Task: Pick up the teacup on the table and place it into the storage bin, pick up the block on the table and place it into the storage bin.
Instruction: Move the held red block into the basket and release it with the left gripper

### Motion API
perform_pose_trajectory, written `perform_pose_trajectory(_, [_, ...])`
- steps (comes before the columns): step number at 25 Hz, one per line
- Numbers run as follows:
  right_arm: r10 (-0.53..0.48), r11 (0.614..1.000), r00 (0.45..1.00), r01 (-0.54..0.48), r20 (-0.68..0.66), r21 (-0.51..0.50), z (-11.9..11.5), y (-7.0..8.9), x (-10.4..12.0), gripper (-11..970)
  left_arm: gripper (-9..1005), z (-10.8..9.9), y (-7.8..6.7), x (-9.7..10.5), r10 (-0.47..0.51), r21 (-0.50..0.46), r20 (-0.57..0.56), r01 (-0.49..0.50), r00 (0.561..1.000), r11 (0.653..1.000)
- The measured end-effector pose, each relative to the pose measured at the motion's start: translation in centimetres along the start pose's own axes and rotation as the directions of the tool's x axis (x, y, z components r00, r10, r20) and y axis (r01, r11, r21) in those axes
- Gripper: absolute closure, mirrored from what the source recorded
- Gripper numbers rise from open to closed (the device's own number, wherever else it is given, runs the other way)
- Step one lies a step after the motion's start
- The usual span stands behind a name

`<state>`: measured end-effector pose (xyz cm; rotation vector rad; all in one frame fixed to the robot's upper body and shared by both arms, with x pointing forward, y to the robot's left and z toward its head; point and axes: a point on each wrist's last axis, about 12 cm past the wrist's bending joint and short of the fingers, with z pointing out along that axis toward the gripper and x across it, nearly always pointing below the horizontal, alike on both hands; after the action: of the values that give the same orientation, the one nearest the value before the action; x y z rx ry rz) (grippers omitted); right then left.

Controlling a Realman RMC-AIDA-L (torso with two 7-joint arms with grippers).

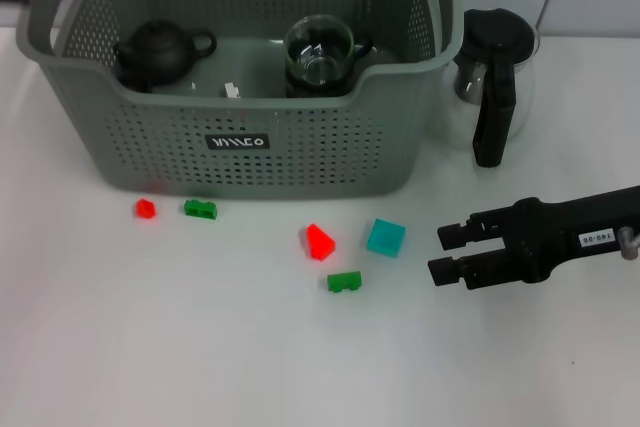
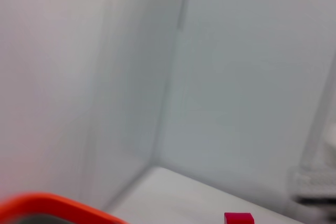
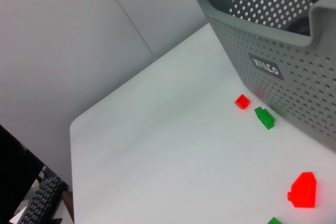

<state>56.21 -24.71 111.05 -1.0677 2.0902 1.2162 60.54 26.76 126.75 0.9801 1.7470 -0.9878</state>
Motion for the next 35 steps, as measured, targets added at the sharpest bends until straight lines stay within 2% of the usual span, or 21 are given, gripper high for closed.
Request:
perform_pose_trajectory(4, [-0.001, 1.0, 1.0, 0.001, 0.001, 0.001, 0.0, 0.0, -0.1, 247, 811, 3.0, 1.6, -2.2, 0.019, -0.135, -0.022, -0.022, 1.0, 0.991])
perform_pose_trajectory(7, [-0.001, 1.0, 1.0, 0.001, 0.002, 0.001, 0.0, 0.0, -0.1, 247, 812, 6.3, 2.9, -2.9, 0.049, -0.264, -0.126, -0.081, 0.991, 0.961])
perform_pose_trajectory(11, [-0.001, 1.0, 1.0, 0.001, 0.004, 0.002, 0.0, 0.0, -0.1, 247, 812, 10.2, 4.3, -2.5, 0.064, -0.383, -0.294, -0.179, 0.954, 0.907])
perform_pose_trajectory(13, [-0.004, 1.0, 1.0, 0.004, 0.004, 0.003, 0.0, 0.0, -0.2, 247, 812, 12.0, 4.8, -1.6, 0.057, -0.402, -0.372, -0.216, 0.927, 0.89])
perform_pose_trajectory(17, [-0.006, 1.0, 1.0, 0.006, 0.008, 0.004, -0.1, 0.0, -0.4, 247, 811, 14.3, 5.4, 0.1, 0.044, -0.434, -0.508, -0.3, 0.86, 0.849])
perform_pose_trajectory(19, [-0.004, 1.0, 1.0, 0.004, 0.013, 0.006, -0.1, -0.1, -0.4, 247, 811, 14.8, 5.6, 0.7, 0.04, -0.451, -0.552, -0.339, 0.833, 0.826])
perform_pose_trajectory(22, [-0.005, 1.0, 1.0, 0.005, 0.022, 0.01, -0.2, -0.1, -0.4, 247, 807, 15.0, 5.6, 1.2, 0.027, -0.458, -0.587, -0.359, 0.809, 0.813])
perform_pose_trajectory(30, [-0.011, 1.0, 1.0, 0.011, 0.028, 0.013, -0.4, -0.2, -0.6, 247, 793, 14.4, 5.7, 1.3, -0.031, -0.474, -0.576, -0.303, 0.817, 0.827])
perform_pose_trajectory(35, [-0.012, 1.0, 1.0, 0.012, 0.028, 0.013, -0.4, -0.2, -0.6, 247, 691, 14.4, 5.5, 1.5, -0.051, -0.484, -0.564, -0.28, 0.824, 0.829])
